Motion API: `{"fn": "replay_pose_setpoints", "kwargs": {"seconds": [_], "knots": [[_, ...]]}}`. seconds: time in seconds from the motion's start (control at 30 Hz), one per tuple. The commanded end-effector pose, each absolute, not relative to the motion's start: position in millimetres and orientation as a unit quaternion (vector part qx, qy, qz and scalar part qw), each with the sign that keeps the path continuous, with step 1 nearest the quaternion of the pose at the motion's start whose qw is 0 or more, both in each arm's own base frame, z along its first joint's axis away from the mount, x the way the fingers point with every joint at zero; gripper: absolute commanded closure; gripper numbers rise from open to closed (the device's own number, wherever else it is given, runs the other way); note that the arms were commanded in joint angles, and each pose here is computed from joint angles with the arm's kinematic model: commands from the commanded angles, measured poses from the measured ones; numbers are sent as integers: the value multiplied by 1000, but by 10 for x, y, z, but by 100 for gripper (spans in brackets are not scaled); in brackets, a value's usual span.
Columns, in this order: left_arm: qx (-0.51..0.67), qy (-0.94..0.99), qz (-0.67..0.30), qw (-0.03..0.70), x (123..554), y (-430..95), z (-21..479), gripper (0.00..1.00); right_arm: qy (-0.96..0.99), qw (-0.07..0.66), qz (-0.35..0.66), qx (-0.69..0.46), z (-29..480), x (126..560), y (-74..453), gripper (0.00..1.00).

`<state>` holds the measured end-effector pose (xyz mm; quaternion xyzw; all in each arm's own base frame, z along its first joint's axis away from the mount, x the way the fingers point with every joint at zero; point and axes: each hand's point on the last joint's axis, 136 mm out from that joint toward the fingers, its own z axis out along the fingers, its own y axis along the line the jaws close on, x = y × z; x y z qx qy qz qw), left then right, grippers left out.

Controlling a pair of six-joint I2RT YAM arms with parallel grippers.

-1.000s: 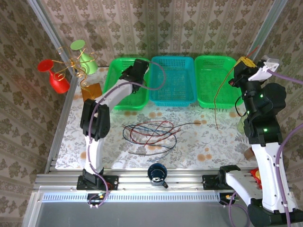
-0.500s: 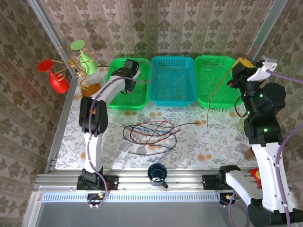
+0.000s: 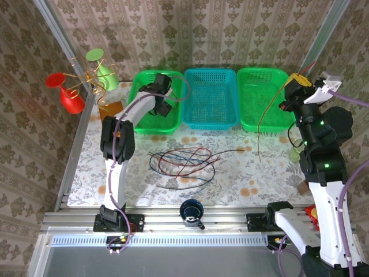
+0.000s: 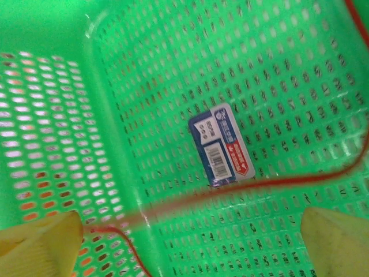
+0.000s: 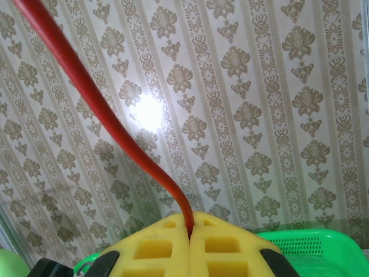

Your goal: Untangle the cables

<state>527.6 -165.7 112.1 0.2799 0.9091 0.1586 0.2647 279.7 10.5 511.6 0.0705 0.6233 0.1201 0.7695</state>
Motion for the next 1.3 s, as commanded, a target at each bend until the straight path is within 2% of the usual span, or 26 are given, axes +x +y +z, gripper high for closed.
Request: {"fn": "replay_pose_setpoints", "kwargs": {"seconds": [0.0, 0.17, 0.23, 0.4, 0.6, 0.77, 0.93, 1.07, 1.27], "knots": [[282, 897, 155, 302, 5189, -1718, 1761, 0, 620, 769, 139, 67, 5128, 2748, 151, 100], [354, 888, 72, 286, 4819, -1944, 1993, 0, 615, 772, 148, 65, 5188, 2720, 172, 100], [353, 887, 73, 287, 4753, -1916, 2063, 0, 614, 772, 153, 64, 5201, 2722, 186, 100], [326, 881, 48, 341, 4575, -1919, 2486, 0, 615, 765, 180, 58, 5225, 2784, 265, 100], [346, 834, 19, 429, 3966, -2247, 2909, 0, 591, 772, 231, 34, 5591, 2775, 459, 100], [321, 827, -8, 461, 3418, -2272, 2727, 0, 561, 785, 261, 17, 5992, 2851, 660, 100], [284, 821, -63, 491, 2956, -2217, 2507, 0, 539, 785, 304, -29, 6339, 2943, 1131, 100], [248, 822, -133, 495, 2704, -2302, 2219, 1, 519, 779, 350, -43, 6535, 3059, 1447, 100], [259, 825, -121, 487, 2469, -2437, 1896, 1, 484, 754, 444, -23, 6756, 3498, 1857, 100]]}}
